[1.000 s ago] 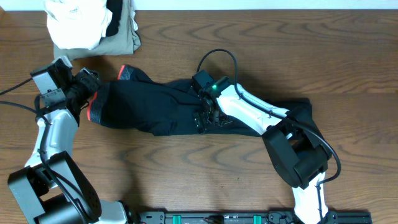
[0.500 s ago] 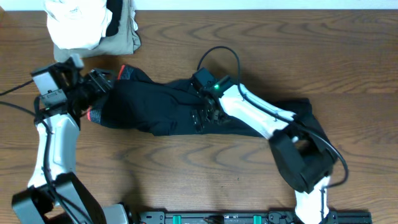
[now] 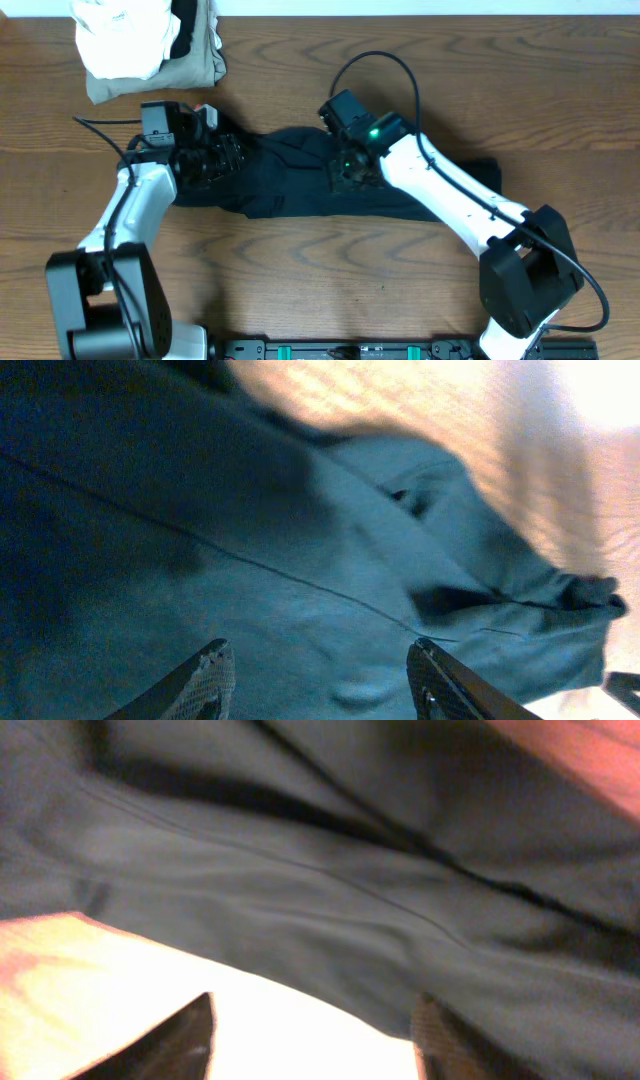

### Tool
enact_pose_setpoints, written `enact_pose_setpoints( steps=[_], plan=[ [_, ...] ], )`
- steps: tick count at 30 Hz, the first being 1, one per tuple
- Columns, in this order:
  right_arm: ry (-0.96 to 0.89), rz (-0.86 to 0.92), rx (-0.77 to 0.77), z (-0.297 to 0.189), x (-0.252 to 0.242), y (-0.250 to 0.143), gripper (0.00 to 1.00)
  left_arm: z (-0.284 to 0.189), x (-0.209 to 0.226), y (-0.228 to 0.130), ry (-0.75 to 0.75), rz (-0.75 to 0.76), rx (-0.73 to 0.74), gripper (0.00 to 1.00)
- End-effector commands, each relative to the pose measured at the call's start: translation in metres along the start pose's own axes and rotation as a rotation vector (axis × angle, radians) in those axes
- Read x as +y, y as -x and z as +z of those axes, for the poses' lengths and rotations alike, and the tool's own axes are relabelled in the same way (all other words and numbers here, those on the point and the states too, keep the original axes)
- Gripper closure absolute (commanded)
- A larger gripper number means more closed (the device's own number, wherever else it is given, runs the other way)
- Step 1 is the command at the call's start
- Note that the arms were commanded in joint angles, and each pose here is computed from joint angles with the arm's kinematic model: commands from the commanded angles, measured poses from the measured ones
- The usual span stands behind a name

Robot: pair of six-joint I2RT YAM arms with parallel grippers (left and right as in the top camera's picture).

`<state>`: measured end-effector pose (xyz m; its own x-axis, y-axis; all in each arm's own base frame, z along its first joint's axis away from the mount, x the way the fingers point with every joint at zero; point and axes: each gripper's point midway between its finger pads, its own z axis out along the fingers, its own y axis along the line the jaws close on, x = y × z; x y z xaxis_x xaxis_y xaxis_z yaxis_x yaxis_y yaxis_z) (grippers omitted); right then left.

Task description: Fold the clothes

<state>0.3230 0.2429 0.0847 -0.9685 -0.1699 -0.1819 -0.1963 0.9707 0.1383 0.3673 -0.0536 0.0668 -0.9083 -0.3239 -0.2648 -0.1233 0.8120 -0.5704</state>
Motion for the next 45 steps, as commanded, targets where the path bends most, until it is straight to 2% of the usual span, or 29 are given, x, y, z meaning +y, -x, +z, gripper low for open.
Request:
enact_pose_setpoints(
  steps=[1, 3, 6, 9, 15, 19, 22, 26, 33, 45],
  plan=[
    [-0.06, 0.108, 0.01, 0.002, -0.031, 0.005, 0.61, 0.016, 0.017, -0.01, 0.039, -0.023, 0.053, 0.42],
    [-0.073, 0.151, 0.024, 0.001, -0.045, 0.005, 0.78, 0.026, 0.025, -0.017, 0.049, -0.045, 0.088, 0.42],
    [-0.086, 0.188, 0.044, 0.0, -0.06, 0.004, 0.92, 0.039, 0.036, -0.026, 0.061, -0.073, 0.133, 0.42],
    [-0.096, 0.197, 0.059, 0.001, -0.068, 0.002, 0.93, 0.045, 0.042, -0.032, 0.07, -0.088, 0.158, 0.42],
    [-0.119, 0.195, 0.107, 0.02, -0.08, -0.018, 0.93, 0.045, 0.068, -0.037, 0.209, -0.117, 0.166, 0.43],
    [-0.132, 0.238, 0.146, 0.031, -0.093, -0.034, 0.95, 0.044, 0.073, -0.039, 0.237, -0.118, 0.169, 0.42],
    [-0.129, 0.269, 0.161, 0.035, -0.103, -0.038, 0.96, 0.044, 0.074, -0.039, 0.243, -0.118, 0.168, 0.41],
    [-0.14, 0.323, 0.173, 0.04, -0.124, -0.043, 0.99, 0.043, 0.075, -0.038, 0.251, -0.117, 0.166, 0.32],
    [-0.146, 0.388, 0.17, 0.048, -0.149, -0.048, 0.99, 0.043, 0.076, -0.038, 0.253, -0.116, 0.165, 0.26],
    [-0.175, 0.493, 0.146, 0.049, -0.193, -0.047, 0.99, 0.043, 0.077, -0.037, 0.254, -0.117, 0.16, 0.23]
  ],
)
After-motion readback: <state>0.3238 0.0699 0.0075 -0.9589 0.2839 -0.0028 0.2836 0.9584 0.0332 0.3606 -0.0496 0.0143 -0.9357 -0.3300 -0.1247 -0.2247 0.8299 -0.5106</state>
